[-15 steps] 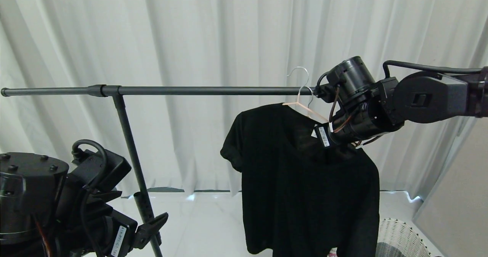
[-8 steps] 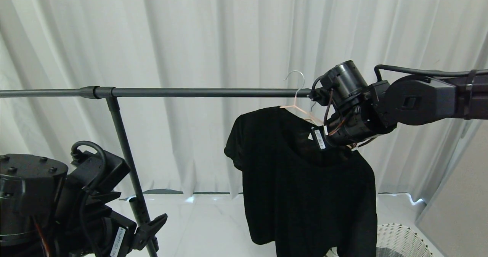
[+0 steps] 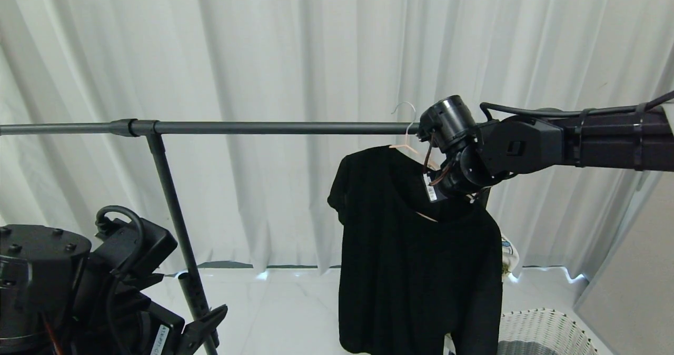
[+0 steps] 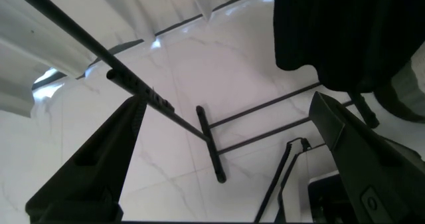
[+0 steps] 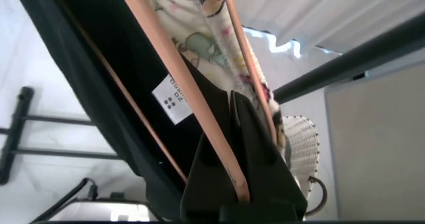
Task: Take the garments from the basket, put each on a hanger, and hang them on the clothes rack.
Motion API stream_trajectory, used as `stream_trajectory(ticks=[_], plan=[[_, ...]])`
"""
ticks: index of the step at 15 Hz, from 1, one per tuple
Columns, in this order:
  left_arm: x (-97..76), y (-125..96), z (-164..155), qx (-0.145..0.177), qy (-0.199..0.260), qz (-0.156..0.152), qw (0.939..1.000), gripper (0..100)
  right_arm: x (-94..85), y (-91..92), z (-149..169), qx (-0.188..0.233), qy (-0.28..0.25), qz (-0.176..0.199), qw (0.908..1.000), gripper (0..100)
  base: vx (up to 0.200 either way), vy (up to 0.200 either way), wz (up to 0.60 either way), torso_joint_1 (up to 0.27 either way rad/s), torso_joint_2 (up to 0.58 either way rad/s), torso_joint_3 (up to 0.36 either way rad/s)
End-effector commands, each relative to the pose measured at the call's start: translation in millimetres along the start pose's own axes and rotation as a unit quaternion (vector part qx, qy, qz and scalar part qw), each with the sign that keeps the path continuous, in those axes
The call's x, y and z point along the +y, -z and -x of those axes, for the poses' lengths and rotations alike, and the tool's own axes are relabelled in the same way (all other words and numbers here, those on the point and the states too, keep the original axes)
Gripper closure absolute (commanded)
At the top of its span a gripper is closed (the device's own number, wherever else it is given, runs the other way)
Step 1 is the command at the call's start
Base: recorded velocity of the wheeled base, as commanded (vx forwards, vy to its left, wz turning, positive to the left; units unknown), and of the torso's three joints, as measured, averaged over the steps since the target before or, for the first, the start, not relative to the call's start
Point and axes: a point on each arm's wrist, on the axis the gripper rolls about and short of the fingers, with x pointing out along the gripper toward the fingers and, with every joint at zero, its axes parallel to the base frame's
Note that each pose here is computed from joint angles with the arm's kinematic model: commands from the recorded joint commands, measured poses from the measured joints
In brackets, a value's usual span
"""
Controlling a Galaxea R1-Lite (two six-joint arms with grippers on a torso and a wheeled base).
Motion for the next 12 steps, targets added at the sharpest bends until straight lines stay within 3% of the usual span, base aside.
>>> stream_trajectory(ticks=[1, 10, 11, 12], plan=[[-0.1, 2, 0, 0.002, 0.001, 0.000, 1.0000, 0, 1.9, 4.6, -14, 0.017, 0.008, 0.006, 0.9998, 100, 0.000, 0.000, 0.00, 0.000, 0.00, 0.000], [-0.9, 7, -1, 0.011, 0.002, 0.000, 0.9999, 0, 6.5, 4.2, -24, 0.021, 0.009, 0.006, 0.9997, 100, 0.000, 0.000, 0.00, 0.000, 0.00, 0.000], [-0.9, 7, -1, 0.011, 0.002, 0.000, 0.9999, 0, 7.0, 3.6, -23, 0.019, 0.008, 0.004, 0.9998, 0, 0.000, 0.000, 0.00, 0.000, 0.00, 0.000], [-0.8, 7, -1, 0.010, 0.002, 0.001, 0.9999, 0, 6.9, 2.9, -23, 0.018, 0.008, -0.003, 0.9998, 0, 0.000, 0.000, 0.00, 0.000, 0.00, 0.000]])
